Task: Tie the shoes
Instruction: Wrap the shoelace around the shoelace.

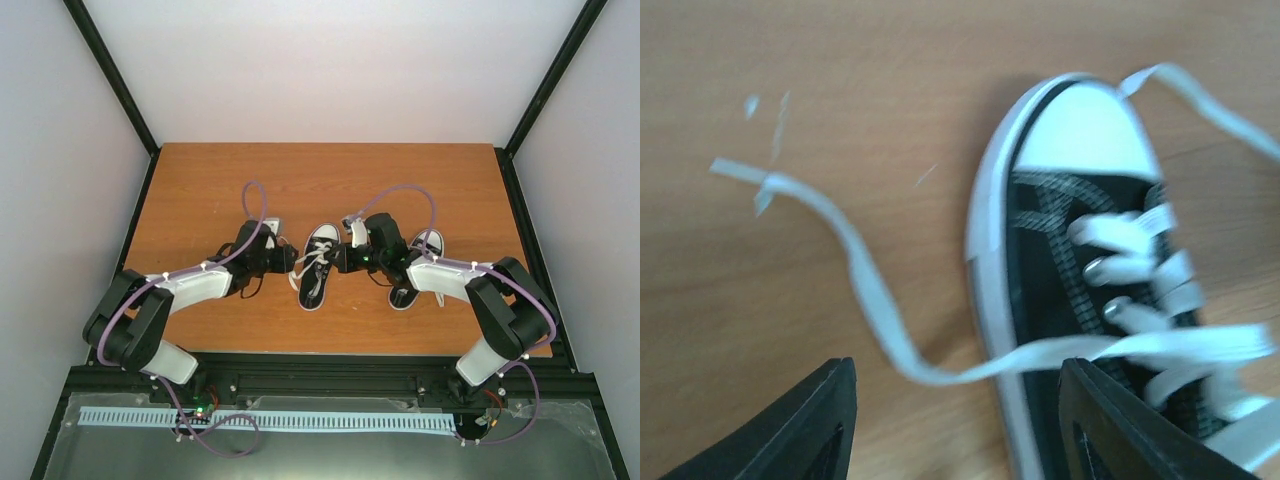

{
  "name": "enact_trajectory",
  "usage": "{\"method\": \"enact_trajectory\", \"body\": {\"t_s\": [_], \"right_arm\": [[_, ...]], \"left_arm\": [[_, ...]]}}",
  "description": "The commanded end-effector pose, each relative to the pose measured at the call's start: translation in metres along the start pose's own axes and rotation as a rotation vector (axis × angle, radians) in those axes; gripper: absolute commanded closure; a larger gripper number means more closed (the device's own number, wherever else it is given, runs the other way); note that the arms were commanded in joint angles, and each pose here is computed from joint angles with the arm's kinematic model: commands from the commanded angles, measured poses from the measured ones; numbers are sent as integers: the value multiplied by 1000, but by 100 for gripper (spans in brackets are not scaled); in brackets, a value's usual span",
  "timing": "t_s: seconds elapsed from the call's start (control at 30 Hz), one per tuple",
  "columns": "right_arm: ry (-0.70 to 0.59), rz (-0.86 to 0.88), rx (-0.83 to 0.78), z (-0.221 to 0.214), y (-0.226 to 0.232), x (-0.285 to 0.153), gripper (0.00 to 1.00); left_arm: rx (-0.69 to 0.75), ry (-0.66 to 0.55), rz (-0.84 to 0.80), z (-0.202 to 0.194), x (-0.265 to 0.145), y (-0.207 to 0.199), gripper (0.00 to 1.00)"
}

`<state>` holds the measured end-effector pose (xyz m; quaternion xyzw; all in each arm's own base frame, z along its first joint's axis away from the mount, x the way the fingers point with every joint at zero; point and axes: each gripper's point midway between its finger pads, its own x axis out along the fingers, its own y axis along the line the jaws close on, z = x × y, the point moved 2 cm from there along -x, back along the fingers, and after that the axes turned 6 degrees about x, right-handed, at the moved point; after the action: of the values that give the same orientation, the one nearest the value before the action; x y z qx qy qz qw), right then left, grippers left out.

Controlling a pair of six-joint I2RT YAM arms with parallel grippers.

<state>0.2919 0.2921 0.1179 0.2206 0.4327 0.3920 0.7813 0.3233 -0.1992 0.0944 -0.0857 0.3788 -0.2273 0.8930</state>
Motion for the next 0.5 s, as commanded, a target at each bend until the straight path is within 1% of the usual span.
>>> {"method": "enact_trajectory", "body": {"t_s": [0.0, 0.07, 0.23, 0.37, 0.47], "right_arm": [[-28, 16, -21, 5, 3, 0, 97], [-23, 17, -20, 5, 3, 2, 97], [-20, 23, -26, 7, 5, 2, 97], [-19, 24, -32, 8, 6, 3, 97], [-11, 28, -29, 7, 5, 5, 97]], "left_arm": [[-111, 73, 160, -27, -3, 33, 43], [-140, 70, 188, -19, -1, 37, 42], [-158, 112, 284, -6, 15, 48, 44], [-150, 108, 339, 0, 25, 56, 44], [-130, 134, 360, 5, 36, 58, 43]]}}
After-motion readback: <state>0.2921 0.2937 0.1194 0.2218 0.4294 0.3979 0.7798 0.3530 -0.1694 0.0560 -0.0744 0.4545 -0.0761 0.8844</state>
